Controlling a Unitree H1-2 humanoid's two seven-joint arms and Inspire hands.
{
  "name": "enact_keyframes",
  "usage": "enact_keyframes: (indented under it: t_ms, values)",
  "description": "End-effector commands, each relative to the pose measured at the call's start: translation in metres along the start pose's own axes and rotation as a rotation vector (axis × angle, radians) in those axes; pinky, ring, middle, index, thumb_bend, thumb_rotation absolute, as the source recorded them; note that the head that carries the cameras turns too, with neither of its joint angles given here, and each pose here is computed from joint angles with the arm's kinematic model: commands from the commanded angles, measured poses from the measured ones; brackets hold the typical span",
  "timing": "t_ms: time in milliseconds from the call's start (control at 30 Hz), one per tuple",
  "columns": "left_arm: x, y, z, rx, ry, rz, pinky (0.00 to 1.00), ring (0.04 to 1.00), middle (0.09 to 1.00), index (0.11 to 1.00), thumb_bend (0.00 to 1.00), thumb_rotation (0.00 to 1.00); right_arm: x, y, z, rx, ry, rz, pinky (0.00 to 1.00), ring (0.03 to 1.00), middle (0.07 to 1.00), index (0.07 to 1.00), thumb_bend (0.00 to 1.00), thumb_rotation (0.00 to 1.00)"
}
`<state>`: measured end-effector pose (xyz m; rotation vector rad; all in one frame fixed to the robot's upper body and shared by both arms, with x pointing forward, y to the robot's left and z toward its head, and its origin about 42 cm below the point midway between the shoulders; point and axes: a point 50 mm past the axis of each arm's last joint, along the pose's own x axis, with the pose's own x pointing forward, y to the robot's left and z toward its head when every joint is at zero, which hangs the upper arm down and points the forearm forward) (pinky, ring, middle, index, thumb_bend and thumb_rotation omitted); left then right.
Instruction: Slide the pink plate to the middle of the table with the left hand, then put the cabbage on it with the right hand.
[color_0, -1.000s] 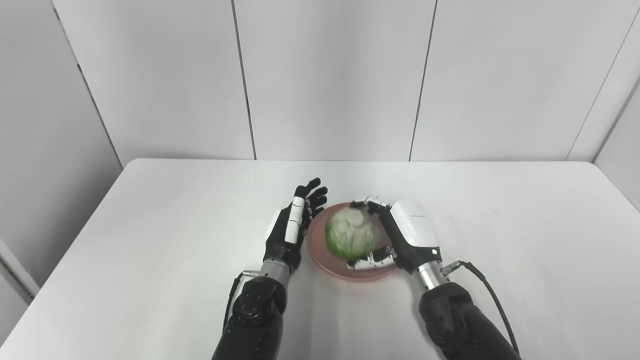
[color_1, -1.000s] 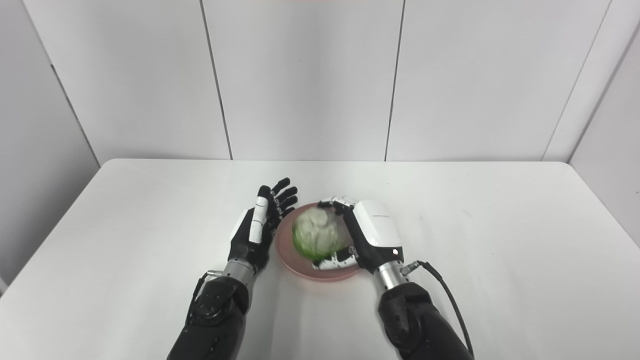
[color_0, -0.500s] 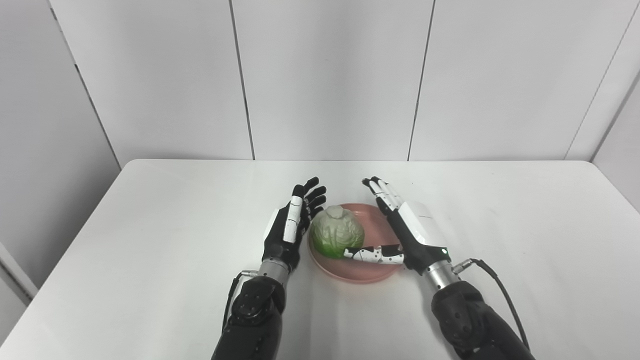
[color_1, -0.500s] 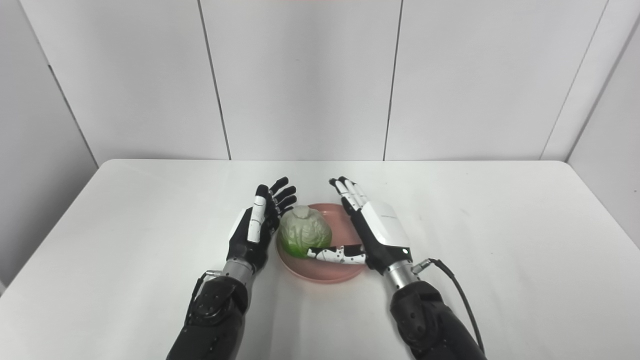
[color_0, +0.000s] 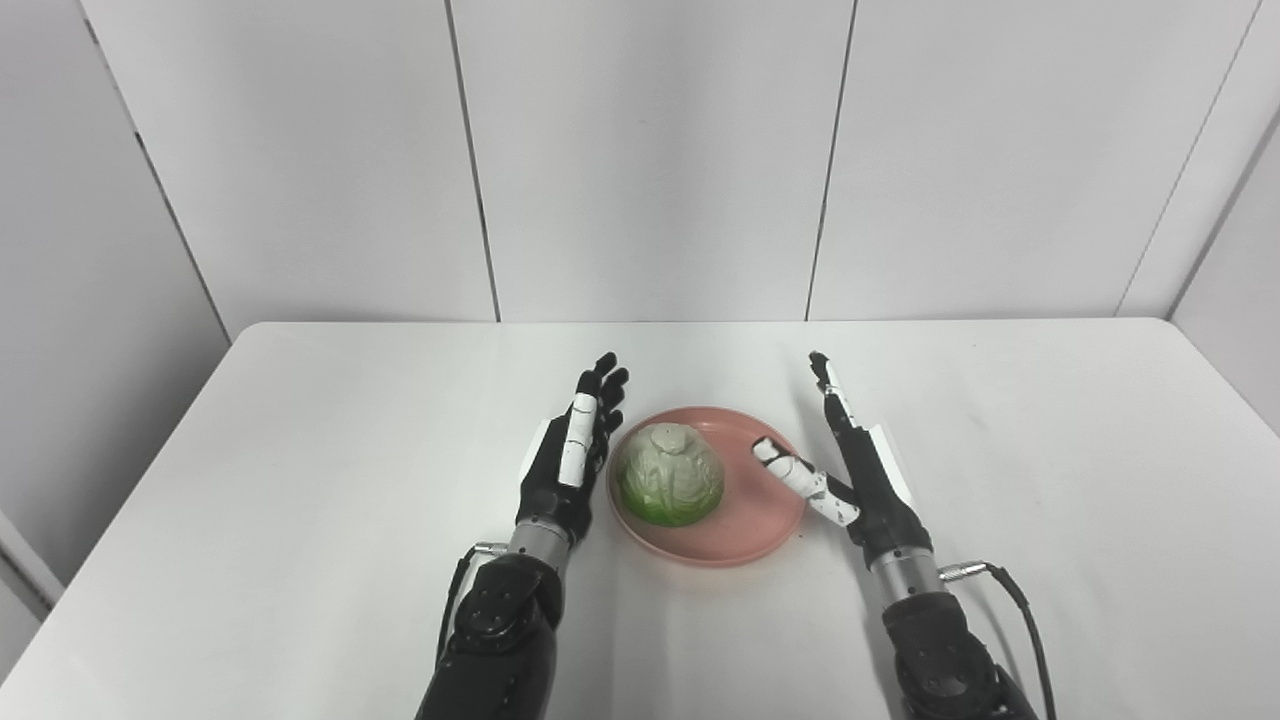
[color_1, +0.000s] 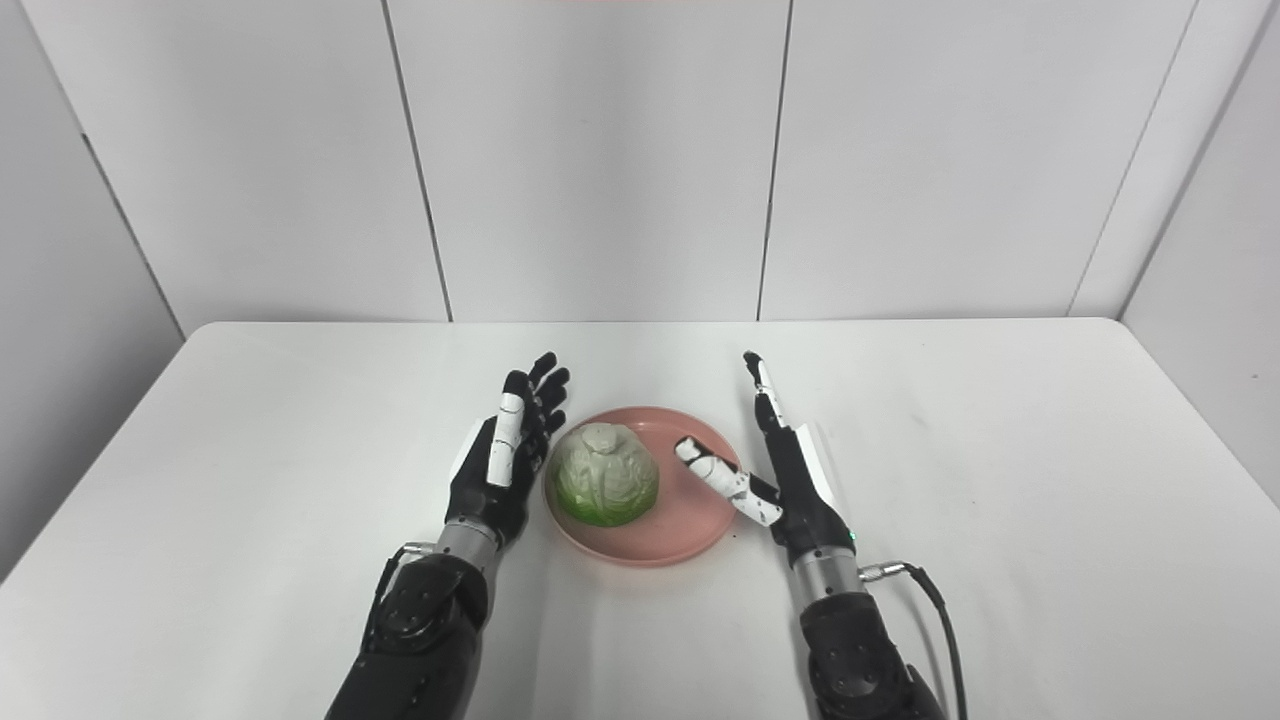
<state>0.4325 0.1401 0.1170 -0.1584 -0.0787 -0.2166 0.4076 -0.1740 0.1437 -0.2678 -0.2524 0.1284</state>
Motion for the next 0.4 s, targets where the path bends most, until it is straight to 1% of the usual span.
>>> enact_keyframes:
  t_ms: [0,133,167,267,367]
  values:
    - [-0.0167,0.0124,-0.0182,-0.004,0.038,0.034,1.00,1.000,0.999,0.993,0.84,1.00,0.0175,-0.0039,0.0224,0.125,-0.060,-0.024,1.00,1.000,1.000,1.000,0.71,0.93]
    - [-0.0179,0.0113,-0.0194,0.007,0.035,0.033,1.00,1.000,1.000,1.000,0.85,1.00,0.0194,-0.0031,0.0205,0.250,-0.055,-0.033,1.00,1.000,1.000,1.000,0.75,0.93]
    - [-0.0180,0.0110,-0.0195,0.010,0.036,0.030,1.00,1.000,1.000,1.000,0.85,1.00,0.0196,-0.0032,0.0199,0.266,-0.054,-0.033,1.00,1.000,1.000,1.000,0.76,0.92]
    - [-0.0196,0.0098,-0.0193,0.013,0.028,0.028,1.00,1.000,1.000,1.000,0.85,1.00,0.0198,-0.0024,0.0181,0.286,-0.050,-0.033,1.00,1.000,1.000,1.000,0.75,0.91]
    - [-0.0220,0.0076,-0.0205,0.023,0.029,0.030,1.00,1.000,1.000,1.000,0.84,1.00,0.0179,-0.0007,0.0156,0.291,-0.027,-0.023,1.00,1.000,1.000,1.000,0.74,0.93]
